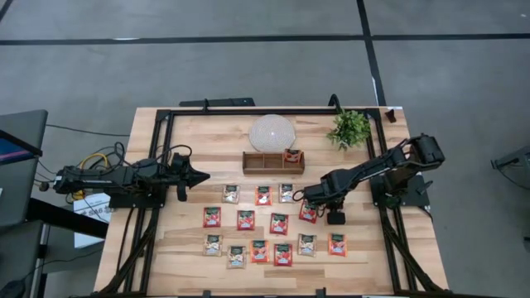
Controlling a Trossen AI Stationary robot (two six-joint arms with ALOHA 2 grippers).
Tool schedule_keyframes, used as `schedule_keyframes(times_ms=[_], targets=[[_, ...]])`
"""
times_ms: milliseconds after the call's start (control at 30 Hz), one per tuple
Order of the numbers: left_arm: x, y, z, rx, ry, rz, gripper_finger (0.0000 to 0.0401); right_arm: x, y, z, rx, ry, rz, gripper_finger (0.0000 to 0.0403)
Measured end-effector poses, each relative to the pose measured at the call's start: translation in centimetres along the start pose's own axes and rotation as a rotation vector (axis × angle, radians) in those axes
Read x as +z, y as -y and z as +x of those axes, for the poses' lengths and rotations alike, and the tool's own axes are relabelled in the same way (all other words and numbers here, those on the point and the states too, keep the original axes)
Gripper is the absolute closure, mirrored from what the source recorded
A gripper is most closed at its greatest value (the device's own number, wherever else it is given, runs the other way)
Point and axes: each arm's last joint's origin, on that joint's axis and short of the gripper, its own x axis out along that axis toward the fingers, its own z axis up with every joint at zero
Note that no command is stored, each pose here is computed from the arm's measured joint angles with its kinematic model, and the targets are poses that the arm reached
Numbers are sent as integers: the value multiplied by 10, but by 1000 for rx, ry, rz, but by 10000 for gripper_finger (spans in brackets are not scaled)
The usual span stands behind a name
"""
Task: Pick & Place Tea
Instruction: Put the orange tea bag into the right compartment of the wooden organizer
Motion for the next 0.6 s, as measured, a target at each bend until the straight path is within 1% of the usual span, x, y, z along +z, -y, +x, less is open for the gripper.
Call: schedule_keyframes(times_ms=[200, 267, 467, 600], targets=[[0, 0, 0, 0, 0, 0, 401, 2, -1, -17, -17, -50, 3, 400], [0, 0, 0, 0, 0, 4, 401, 6, -3, -26, -24, -44, -12, 402], [0, 0, 0, 0, 0, 5, 401, 16, -5, -59, -113, -9, -50, 402], [0, 0, 0, 0, 0, 4, 401, 24, -5, -84, -209, 44, -69, 402]])
